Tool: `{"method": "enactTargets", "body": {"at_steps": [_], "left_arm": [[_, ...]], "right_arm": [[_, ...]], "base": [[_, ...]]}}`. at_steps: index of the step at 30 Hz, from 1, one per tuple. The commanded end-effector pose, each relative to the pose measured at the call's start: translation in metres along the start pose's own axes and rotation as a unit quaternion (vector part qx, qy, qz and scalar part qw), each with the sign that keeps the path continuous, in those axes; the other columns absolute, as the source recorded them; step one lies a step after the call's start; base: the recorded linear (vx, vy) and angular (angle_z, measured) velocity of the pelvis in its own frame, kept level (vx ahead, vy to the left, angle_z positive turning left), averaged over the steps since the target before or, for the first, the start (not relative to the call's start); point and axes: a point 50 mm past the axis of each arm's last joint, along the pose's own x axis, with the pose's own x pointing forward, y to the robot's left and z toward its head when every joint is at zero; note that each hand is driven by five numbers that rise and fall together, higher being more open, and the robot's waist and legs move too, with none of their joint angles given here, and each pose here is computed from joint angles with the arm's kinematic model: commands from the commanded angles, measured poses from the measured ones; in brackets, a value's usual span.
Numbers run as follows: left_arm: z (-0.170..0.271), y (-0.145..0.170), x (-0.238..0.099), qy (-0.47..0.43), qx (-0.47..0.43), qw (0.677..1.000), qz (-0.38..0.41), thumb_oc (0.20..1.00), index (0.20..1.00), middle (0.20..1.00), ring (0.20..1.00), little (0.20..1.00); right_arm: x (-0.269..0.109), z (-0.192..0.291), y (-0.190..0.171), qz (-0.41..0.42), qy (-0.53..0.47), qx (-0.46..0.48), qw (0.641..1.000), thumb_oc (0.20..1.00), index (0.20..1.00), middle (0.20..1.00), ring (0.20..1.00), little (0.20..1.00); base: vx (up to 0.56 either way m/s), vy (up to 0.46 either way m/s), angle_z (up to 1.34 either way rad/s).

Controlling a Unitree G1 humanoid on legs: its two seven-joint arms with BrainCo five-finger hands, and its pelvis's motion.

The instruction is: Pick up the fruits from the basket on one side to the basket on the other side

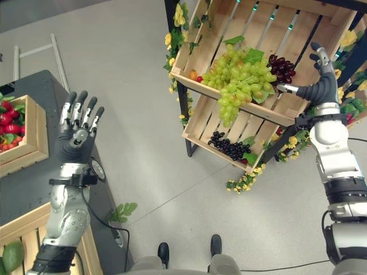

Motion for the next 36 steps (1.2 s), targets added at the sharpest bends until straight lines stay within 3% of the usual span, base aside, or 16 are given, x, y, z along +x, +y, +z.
{"method": "enactTargets", "body": {"at_steps": [1,8,12,17,23,36], "left_arm": [[0.013,0.01,-0.007,-0.019,0.058,0.998,0.003,1.0,1.0,1.0,1.0,1.0],[-0.005,0.03,-0.027,0.041,0.088,0.994,0.055,1.0,1.0,1.0,1.0,1.0],[-0.028,0.047,-0.052,0.103,0.091,0.984,0.115,1.0,1.0,1.0,1.0,1.0],[-0.032,0.051,-0.061,0.126,0.108,0.978,0.125,1.0,1.0,1.0,1.0,1.0],[-0.024,0.05,-0.051,0.104,0.183,0.972,0.109,1.0,1.0,1.0,1.0,1.0],[-0.043,0.036,-0.051,0.125,0.157,0.976,0.089,1.0,1.0,1.0,1.0,1.0]], "right_arm": [[-0.004,0.016,0.001,0.005,-0.058,0.088,0.994,1.0,1.0,1.0,1.0,1.0],[-0.037,0.003,0.006,0.039,-0.049,0.171,0.983,1.0,1.0,1.0,1.0,1.0],[-0.061,-0.01,0.03,0.043,-0.027,0.222,0.974,1.0,1.0,1.0,1.0,1.0],[-0.075,-0.011,0.056,0.042,-0.019,0.256,0.965,1.0,1.0,1.0,1.0,1.0],[-0.085,0.001,0.071,0.061,-0.039,0.238,0.968,1.0,1.0,1.0,1.0,1.0],[-0.098,0.005,0.058,0.059,-0.054,0.191,0.978,1.0,1.0,1.0,1.0,1.0]], "base": [[0.0,0.0,0.0],[0.01,-0.001,0.02],[0.0,0.0,0.0],[-0.01,0.004,0.0],[-0.04,-0.027,0.35],[-0.09,-0.168,1.17]]}}
